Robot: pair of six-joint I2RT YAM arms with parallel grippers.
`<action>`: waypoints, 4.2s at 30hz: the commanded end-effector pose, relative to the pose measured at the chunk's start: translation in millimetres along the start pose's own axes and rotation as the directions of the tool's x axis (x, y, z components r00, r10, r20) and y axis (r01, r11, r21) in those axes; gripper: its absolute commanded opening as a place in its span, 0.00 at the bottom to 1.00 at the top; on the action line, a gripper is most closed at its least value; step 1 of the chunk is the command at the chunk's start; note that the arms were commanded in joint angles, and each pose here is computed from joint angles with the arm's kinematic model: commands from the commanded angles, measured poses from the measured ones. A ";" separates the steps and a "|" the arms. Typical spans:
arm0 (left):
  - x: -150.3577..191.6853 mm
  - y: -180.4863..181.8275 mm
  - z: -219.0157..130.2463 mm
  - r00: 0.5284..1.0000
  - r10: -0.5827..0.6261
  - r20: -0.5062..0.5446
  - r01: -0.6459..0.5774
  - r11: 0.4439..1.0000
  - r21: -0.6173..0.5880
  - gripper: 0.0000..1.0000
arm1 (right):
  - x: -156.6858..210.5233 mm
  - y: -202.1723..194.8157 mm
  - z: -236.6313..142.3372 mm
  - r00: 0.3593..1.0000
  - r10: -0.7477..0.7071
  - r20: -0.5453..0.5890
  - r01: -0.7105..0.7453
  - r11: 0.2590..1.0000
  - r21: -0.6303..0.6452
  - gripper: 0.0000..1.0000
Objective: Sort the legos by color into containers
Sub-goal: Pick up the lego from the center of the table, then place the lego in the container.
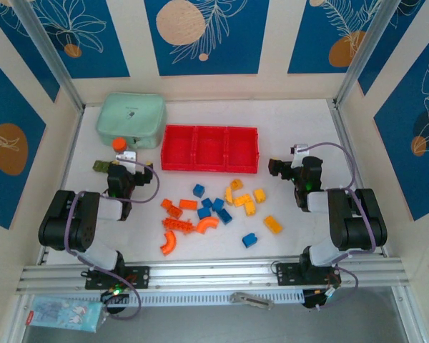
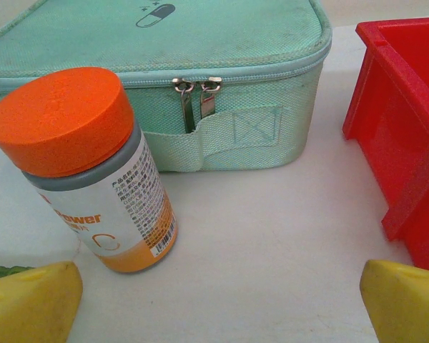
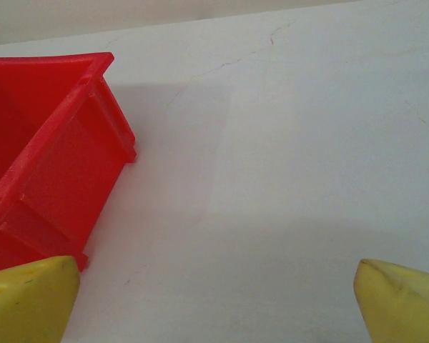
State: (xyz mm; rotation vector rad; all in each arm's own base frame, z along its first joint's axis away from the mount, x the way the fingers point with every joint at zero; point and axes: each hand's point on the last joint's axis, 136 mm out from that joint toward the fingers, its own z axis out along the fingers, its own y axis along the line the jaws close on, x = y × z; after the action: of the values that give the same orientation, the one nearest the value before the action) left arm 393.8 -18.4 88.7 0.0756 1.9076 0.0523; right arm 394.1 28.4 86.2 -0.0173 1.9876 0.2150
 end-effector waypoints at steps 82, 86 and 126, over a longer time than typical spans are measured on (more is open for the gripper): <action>22.2 -238.8 -112.9 0.742 0.204 -0.639 0.110 0.903 0.416 0.84 | 58.9 213.3 -128.8 0.741 0.074 -0.667 -0.320 0.912 -0.255 0.99; 36.3 -244.5 -100.5 0.706 0.245 -0.665 0.060 0.914 0.400 0.78 | 57.8 211.0 -128.3 0.741 0.079 -0.666 -0.322 0.913 -0.250 0.99; -54.6 -182.7 -82.6 0.835 0.086 -0.543 -0.009 0.990 0.143 0.20 | 27.6 232.4 -116.9 0.734 0.116 -0.669 -0.416 0.856 -0.307 0.99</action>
State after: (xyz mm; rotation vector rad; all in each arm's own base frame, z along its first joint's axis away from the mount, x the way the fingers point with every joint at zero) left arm 314.4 -225.7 139.7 0.3115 2.5085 -0.1127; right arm 243.0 232.9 128.7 -0.1127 2.5993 0.9193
